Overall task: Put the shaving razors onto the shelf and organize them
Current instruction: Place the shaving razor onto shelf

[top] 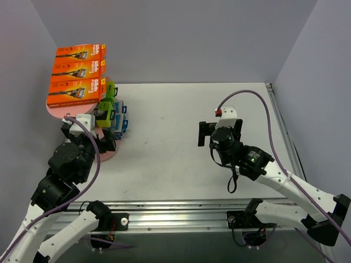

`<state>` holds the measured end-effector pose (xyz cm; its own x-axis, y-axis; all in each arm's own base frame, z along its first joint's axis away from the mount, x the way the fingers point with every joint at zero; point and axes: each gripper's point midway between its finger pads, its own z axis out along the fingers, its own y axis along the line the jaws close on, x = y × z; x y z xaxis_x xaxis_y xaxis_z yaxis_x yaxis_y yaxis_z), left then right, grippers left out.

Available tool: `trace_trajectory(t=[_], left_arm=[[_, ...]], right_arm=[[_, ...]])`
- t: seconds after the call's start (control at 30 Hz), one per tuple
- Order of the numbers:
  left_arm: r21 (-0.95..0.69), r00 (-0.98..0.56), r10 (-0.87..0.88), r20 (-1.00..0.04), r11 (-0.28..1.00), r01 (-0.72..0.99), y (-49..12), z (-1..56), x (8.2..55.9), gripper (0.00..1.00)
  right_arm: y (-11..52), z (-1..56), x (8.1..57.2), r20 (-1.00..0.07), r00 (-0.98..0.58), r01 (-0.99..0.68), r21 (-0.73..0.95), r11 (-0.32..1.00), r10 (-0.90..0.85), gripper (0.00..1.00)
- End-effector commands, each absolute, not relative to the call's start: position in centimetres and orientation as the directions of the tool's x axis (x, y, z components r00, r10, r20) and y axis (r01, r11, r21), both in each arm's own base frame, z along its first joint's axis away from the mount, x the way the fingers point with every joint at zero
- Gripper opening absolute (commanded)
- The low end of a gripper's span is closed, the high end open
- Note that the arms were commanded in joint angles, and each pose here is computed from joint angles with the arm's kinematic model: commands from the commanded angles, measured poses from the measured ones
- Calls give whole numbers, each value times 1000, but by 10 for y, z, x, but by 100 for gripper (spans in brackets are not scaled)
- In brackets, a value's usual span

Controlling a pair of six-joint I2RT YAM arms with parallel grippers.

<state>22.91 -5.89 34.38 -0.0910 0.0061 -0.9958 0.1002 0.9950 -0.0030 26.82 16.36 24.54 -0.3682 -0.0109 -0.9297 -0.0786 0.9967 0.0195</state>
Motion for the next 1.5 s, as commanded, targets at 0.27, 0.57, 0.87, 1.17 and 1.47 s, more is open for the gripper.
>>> trace_trajectory(t=[0.27, 0.57, 0.87, 1.17, 1.47], left_arm=[[-14, -36, -15, -999, 999, -47, -34, 468, 234, 94], [-141, -203, -141, -969, 990, -15, -44, 430, 268, 94], [-182, -175, -191, -966, 981, -69, -24, 374, 236, 94], [-157, -186, -158, -970, 987, -23, -28, 344, 231, 94], [-166, -173, -161, -972, 986, 15, -34, 334, 230, 94]], right_arm=[[132, 339, 336, -922, -323, -72, 249, 966, 213, 100], [108, 330, 352, -882, -385, -42, 311, 949, 272, 100], [78, 299, 330, -868, -398, 53, 303, 952, 298, 100], [68, 276, 325, -863, -403, 112, 282, 953, 303, 100], [65, 259, 320, -859, -425, 119, 258, 959, 284, 100]])
